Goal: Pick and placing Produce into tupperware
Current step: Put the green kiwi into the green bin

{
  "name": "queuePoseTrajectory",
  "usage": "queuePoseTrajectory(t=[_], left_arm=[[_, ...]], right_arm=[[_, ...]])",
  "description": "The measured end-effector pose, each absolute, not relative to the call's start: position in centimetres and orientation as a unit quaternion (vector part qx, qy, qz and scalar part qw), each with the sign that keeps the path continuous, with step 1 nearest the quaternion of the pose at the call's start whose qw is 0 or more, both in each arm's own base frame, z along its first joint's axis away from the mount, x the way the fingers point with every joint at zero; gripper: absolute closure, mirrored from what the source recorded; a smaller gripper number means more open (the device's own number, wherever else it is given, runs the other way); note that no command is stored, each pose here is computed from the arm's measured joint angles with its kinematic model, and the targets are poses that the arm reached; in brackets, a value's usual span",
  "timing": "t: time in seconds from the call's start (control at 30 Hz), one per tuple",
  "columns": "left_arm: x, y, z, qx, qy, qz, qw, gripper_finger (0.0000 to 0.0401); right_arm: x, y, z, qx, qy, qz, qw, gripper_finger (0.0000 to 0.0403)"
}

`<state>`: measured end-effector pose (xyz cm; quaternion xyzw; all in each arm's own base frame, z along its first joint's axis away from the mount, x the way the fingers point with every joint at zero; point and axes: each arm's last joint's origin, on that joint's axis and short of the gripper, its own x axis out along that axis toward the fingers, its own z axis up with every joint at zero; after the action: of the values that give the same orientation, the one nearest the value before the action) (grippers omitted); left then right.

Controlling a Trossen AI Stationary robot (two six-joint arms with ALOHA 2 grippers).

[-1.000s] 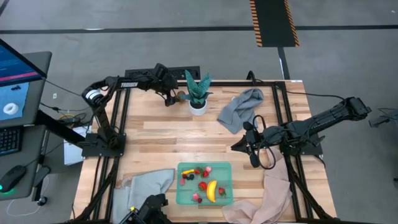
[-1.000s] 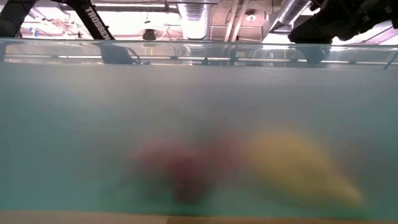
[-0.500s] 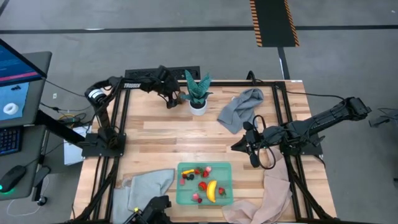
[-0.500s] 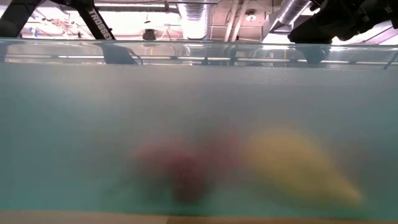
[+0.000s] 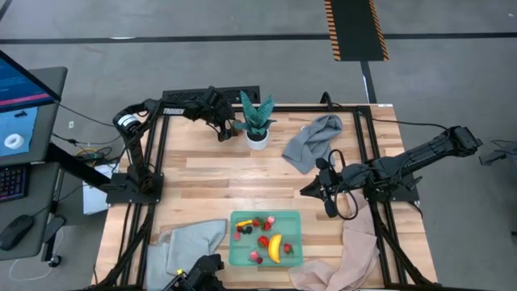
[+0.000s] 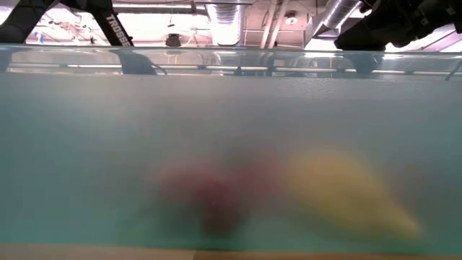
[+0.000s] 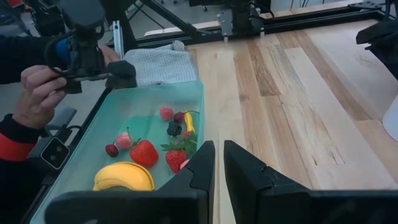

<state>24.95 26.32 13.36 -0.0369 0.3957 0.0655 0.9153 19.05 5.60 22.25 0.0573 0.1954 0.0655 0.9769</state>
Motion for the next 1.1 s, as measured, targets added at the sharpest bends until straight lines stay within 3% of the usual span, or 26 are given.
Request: queuePoseTrajectory(t=[0.9,1.1], left_arm=[[25.7,26.3,12.5,-0.056,0.393,0.057,0.916,0.0010],[25.7,26.3,12.5,-0.056,0.394,0.058,0.915,0.0041]], right_arm=[[19.1,5.6,22.2,0.057,0.196,0.065,0.977,0.0344],[19.1,5.6,22.2,0.057,0.196,0.065,0.977,0.0344]])
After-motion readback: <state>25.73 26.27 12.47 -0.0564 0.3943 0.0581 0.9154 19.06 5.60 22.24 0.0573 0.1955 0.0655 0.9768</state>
